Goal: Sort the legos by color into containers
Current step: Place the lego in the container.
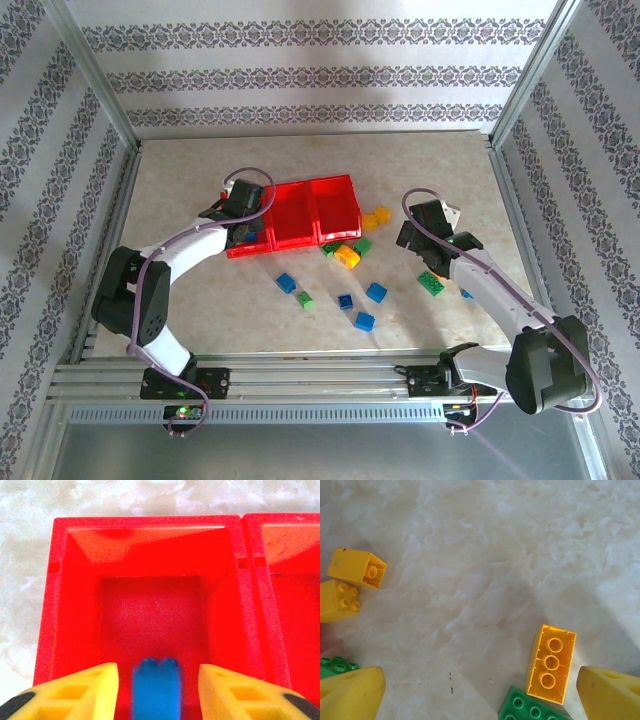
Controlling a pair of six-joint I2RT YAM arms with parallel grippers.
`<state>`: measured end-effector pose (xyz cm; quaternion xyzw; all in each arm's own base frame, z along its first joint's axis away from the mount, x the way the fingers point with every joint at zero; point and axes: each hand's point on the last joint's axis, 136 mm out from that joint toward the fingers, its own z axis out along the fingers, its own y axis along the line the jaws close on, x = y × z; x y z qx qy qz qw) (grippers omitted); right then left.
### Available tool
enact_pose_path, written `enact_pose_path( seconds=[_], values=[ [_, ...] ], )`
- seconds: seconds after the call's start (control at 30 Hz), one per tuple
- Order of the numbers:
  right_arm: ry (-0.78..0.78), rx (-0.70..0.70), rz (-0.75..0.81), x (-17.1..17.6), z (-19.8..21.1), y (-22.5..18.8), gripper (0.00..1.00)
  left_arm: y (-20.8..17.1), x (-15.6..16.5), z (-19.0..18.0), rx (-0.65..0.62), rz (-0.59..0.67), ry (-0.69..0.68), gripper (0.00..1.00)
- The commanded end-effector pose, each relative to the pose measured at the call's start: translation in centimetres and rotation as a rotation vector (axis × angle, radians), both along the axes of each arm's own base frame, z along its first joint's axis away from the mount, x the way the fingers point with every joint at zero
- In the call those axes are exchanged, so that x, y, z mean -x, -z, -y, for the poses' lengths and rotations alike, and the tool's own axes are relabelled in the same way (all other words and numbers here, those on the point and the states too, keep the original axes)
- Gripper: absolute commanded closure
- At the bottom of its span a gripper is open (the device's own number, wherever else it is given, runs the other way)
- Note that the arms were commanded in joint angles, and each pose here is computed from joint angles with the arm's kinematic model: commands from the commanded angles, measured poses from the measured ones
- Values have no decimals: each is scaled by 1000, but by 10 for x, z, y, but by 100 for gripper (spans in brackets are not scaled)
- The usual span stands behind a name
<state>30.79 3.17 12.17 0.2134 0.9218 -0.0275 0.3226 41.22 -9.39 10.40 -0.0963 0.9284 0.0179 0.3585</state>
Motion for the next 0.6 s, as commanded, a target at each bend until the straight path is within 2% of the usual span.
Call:
enact_pose_path(
  seconds=[0.0,0.17,0.37,0.43,0.57],
  values=[
    [1,27,4,0,1,-3,2,-19,-8,-3,24,53,-8,50],
    [0,24,4,-2,0,-2,2,-29,-4,2,69,70,1,48],
    [4,24,0,-3,0,0,2,-34,17,26,131,49,65,41],
    [6,26,-2,-3,0,1,2,-31,31,39,136,25,96,34],
    [12,30,-4,-1,2,3,2,-16,63,60,119,-38,139,8]
  ],
)
